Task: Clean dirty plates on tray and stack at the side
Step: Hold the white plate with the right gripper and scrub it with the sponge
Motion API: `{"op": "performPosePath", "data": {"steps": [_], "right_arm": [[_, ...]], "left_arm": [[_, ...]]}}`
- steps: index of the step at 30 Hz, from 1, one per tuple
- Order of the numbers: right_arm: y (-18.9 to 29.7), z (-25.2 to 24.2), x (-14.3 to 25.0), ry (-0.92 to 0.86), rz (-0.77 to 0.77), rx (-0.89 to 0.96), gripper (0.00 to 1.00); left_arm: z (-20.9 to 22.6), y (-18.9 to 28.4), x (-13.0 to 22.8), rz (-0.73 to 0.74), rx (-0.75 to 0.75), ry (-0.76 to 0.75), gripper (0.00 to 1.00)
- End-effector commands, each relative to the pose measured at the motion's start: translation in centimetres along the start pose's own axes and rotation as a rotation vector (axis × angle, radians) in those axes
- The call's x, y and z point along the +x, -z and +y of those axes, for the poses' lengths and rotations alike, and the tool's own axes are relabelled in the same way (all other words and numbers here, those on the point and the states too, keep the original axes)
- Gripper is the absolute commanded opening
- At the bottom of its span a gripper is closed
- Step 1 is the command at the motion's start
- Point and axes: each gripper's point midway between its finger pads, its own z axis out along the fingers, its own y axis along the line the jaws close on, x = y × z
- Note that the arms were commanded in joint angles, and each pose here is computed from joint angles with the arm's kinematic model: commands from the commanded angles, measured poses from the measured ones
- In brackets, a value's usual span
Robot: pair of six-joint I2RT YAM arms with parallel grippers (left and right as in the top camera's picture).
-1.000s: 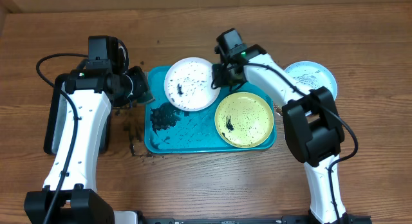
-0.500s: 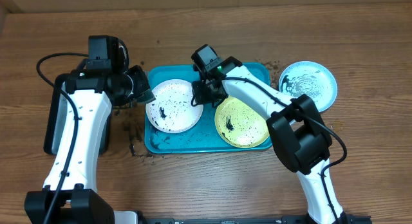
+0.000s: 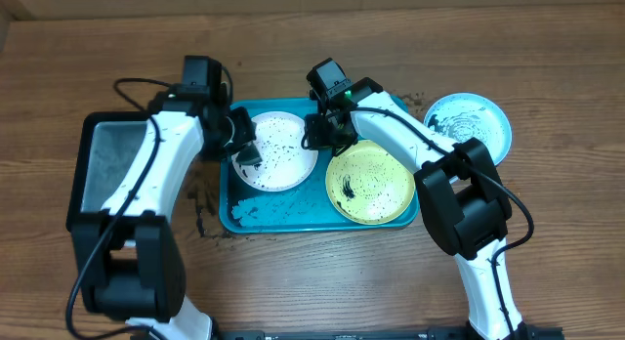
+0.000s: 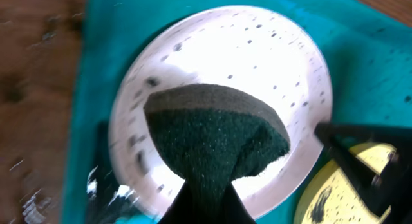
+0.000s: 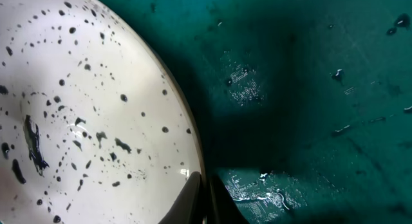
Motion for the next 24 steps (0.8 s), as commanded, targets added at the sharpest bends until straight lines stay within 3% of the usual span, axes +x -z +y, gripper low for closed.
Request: {"op": "performPosePath", "data": {"steps": [1, 7, 10, 15, 24], "right_arm": [[-0.4, -0.6, 0.4, -0.013, 0.02, 0.019, 0.04], [-0.4, -0.6, 0.6, -0.015, 0.025, 0.021, 0.04], [-0.4, -0.6, 0.5, -0.014, 0.023, 0.021, 0.04], [-0.4, -0.6, 0.5, -0.014, 0.023, 0.021, 0.04], [-0.4, -0.7, 0.6, -0.014, 0.025, 0.026, 0.04]], "left_arm": [[-2.2, -2.6, 0.0, 0.036, 0.077, -0.045, 0.04], [-3.5, -6.2, -0.3, 0.041, 0.103, -0.077, 0.04], [-3.4, -8.7, 0.5, 0.086, 0.092, 0.02, 0.04], [-2.1, -11.1, 1.4, 0.124, 0.032, 0.021, 0.04], [5.9, -10.1, 0.1, 0.024, -0.398, 0.005, 0.04]]}}
